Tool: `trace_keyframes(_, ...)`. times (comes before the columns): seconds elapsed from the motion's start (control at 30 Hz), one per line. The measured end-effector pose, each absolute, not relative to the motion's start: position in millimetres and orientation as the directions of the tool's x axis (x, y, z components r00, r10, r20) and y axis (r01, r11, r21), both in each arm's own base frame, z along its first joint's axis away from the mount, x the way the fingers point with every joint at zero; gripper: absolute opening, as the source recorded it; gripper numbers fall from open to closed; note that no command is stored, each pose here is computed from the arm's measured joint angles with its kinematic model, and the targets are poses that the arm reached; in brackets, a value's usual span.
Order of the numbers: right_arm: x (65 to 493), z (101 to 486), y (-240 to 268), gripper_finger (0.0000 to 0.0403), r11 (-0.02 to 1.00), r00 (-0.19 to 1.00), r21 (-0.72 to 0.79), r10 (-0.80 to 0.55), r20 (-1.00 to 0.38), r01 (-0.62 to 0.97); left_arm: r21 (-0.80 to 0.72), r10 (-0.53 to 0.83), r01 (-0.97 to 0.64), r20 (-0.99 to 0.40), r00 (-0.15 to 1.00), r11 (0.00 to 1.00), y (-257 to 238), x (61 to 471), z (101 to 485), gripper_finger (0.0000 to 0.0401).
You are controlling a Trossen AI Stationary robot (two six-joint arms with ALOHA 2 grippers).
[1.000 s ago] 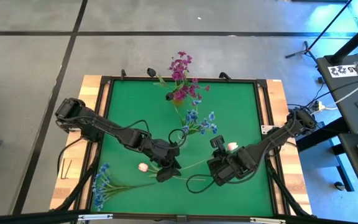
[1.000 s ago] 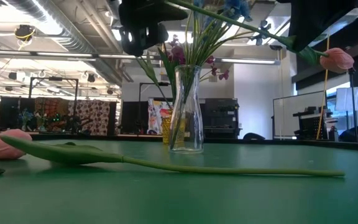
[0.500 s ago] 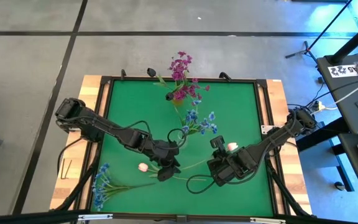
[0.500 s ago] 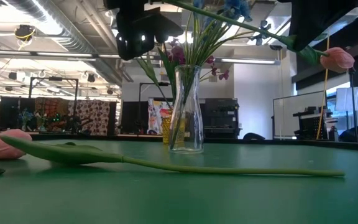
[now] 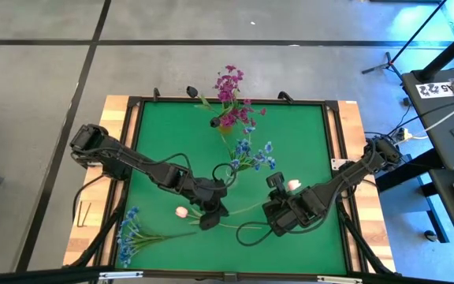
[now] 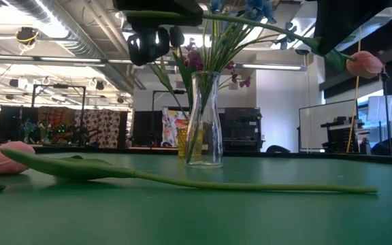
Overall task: Sort flowers into vase by color
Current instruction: Put the right pink flower into the transparent vase
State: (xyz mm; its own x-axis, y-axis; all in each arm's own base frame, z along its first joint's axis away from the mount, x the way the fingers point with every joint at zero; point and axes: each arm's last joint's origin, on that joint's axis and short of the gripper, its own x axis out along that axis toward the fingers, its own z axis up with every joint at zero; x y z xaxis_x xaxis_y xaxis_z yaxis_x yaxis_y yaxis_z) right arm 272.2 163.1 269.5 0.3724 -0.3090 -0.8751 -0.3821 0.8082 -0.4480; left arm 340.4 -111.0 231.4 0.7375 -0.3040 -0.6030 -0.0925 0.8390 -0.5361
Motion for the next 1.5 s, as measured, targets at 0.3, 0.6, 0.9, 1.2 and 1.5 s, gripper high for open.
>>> trace_keyframes(0.3,273,281,171,0.0078,0.832,0.400,-0.407,-0.250,-0.882,-0.377,-0.524,-0.295,-0.088,-0.602,0.742,0.847,-109,341,232,0.0002)
trace_keyframes(0.6,258,334,197,0.0178,0.823,0.539,-0.464,-0.241,-0.807,-0.327,-0.507,-0.286,-0.080,-0.602,0.746,0.858,-107,342,232,0.0001)
trace_keyframes(0.9,212,396,217,0.0181,0.788,0.743,-0.591,-0.288,-0.604,-0.174,-0.392,-0.167,-0.043,-0.487,0.857,0.919,-99,322,277,0.0000)
trace_keyframes(1.2,166,429,237,0.0163,0.818,0.912,-0.574,-0.245,-0.328,0.013,-0.248,-0.090,0.036,-0.209,0.974,0.968,-102,291,337,0.0000)
trace_keyframes(1.5,184,394,244,0.0163,0.826,0.912,-0.556,-0.299,-0.282,0.099,-0.092,-0.099,0.098,-0.012,0.995,0.991,-106,295,355,0.0000)
